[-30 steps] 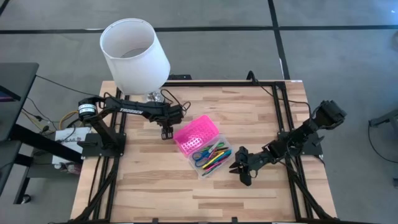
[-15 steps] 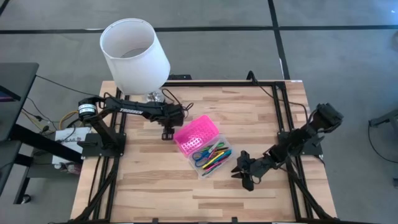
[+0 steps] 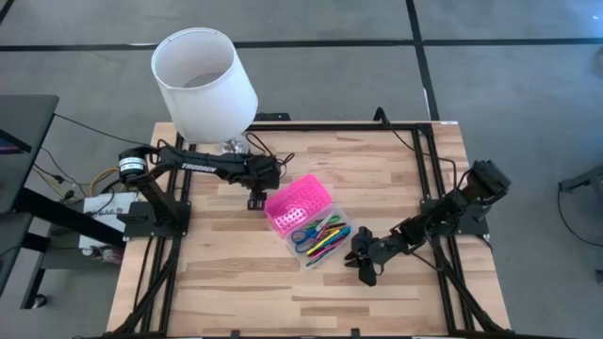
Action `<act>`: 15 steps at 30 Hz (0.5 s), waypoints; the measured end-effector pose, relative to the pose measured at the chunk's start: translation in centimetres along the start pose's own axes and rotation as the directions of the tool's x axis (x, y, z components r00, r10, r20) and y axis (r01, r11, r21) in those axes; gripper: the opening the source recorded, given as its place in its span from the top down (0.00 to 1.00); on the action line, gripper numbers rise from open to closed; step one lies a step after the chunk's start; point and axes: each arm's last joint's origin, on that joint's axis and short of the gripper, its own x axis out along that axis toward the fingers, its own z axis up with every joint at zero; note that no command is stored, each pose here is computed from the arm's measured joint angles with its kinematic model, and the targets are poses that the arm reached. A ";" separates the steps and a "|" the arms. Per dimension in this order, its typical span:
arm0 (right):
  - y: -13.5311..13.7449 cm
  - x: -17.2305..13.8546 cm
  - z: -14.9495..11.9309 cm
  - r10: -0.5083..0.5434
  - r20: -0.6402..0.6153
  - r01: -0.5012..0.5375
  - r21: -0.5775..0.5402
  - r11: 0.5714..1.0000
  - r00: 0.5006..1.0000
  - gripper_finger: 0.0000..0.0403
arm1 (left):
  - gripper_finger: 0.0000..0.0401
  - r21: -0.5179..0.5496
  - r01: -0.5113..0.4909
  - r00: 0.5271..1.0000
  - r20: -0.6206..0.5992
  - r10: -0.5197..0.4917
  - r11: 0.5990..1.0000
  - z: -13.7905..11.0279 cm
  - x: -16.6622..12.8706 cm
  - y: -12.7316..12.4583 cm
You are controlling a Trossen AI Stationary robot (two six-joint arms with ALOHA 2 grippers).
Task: Pick & place school supplies into a supply box
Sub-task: Close the pink supply box
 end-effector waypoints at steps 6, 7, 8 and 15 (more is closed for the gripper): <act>0.0 0.0 0.0 -0.001 -0.002 0.001 -0.001 1.000 1.000 0.75 | 0.48 0.000 -0.003 1.000 -0.001 0.003 1.000 0.0 0.0 0.0; 0.0 0.0 0.0 -0.001 -0.002 0.001 -0.001 1.000 1.000 0.75 | 0.48 0.000 -0.003 1.000 -0.001 0.003 1.000 0.0 0.0 0.0; 0.0 0.0 0.0 -0.001 -0.002 0.001 -0.001 1.000 1.000 0.75 | 0.48 0.000 -0.003 1.000 -0.001 0.003 1.000 0.0 0.0 0.0; 0.0 0.0 0.0 -0.002 -0.003 0.002 -0.001 1.000 1.000 0.75 | 0.48 0.000 -0.023 1.000 -0.008 0.023 1.000 0.0 0.0 0.1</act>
